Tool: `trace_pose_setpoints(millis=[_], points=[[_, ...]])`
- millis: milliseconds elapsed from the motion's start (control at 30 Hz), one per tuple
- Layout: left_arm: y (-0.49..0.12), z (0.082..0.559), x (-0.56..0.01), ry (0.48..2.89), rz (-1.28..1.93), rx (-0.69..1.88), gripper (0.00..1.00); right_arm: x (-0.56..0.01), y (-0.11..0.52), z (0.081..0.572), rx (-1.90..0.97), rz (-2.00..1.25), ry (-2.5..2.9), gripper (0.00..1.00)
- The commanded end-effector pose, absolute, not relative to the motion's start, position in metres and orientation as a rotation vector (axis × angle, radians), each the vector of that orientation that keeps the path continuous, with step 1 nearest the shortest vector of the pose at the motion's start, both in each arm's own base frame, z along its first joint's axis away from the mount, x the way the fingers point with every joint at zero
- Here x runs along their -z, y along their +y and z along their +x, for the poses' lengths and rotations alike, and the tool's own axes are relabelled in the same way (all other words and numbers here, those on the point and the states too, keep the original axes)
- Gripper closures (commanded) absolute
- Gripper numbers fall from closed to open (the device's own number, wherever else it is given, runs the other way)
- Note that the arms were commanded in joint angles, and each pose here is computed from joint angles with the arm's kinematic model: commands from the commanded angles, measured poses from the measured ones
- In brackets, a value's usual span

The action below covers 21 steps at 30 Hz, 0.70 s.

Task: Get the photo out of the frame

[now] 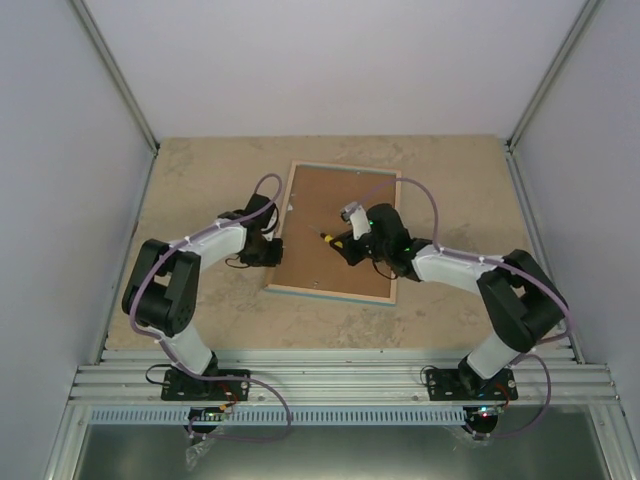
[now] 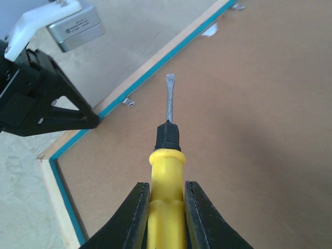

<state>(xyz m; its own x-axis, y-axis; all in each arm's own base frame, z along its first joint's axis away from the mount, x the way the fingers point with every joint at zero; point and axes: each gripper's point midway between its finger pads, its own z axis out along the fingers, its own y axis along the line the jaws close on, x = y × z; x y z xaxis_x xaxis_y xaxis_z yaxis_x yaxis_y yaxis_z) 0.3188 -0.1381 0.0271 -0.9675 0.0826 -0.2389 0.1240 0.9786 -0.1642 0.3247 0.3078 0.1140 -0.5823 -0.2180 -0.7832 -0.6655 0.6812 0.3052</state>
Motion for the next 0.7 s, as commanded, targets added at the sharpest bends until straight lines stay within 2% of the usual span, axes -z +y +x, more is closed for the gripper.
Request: trace_pose_setpoints(millis=[0, 167, 667], points=[[-0.157, 0.312, -0.040, 2.859, 0.145, 0.377, 0.84, -0.111, 0.336, 0.313, -0.817, -0.796, 2.136, 1.00], [-0.167, 0.310, -0.041, 2.843, 0.156, 0.461, 0.85, -0.096, 0.353, 0.311, -0.814, -0.849, 2.173, 1.00], [-0.170, 0.309, -0.043, 2.858, 0.146, 0.487, 0.85, -0.070, 0.382, 0.315, -0.799, -0.906, 2.288, 1.00]])
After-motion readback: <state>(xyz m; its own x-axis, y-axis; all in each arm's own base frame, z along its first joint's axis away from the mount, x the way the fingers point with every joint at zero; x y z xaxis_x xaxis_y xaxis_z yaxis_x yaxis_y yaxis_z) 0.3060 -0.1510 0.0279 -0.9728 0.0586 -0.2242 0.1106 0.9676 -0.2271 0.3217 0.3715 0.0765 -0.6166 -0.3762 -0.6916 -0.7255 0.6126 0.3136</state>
